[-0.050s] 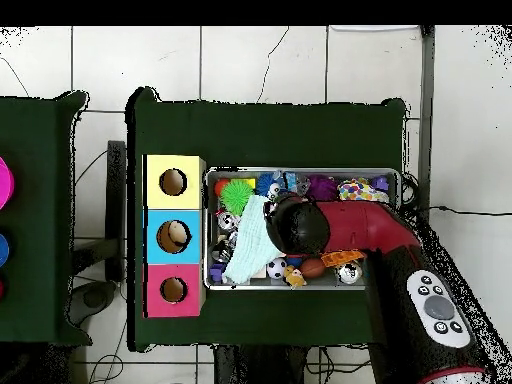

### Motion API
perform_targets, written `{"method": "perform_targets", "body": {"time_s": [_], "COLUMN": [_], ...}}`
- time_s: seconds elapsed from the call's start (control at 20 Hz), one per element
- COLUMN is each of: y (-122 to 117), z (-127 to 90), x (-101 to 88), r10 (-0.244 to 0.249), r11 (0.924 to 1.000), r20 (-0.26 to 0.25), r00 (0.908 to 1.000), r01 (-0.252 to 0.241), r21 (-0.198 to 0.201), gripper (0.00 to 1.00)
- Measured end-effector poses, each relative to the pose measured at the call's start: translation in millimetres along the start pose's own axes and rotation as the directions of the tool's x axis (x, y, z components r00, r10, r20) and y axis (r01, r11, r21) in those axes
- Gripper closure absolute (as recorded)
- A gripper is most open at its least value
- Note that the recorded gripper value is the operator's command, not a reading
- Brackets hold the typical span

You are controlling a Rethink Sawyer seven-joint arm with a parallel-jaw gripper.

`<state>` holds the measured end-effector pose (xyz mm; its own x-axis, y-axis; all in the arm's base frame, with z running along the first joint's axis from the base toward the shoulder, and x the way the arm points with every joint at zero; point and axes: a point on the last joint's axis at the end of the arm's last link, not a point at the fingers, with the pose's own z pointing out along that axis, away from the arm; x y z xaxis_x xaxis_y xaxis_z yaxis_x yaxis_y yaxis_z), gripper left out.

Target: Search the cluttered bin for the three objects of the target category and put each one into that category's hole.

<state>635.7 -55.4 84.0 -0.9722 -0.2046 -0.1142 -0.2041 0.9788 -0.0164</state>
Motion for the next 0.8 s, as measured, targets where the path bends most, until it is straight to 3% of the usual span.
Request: {"method": "perform_targets", "body": {"time_s": [0.4, 0.8], "y": [1.2, -6.1], "z": [9.0, 29.3], "x": [0.7, -11.3], "r10": [0.003, 0.021], "r11": [0.9999, 0.9996], "r20": [-0.008, 0.0], "r00": [1.0, 0.9998], "r01": [-0.003, -0.021], "r21": [-0.01, -0.018], "gripper": [0.0, 0.0]}}
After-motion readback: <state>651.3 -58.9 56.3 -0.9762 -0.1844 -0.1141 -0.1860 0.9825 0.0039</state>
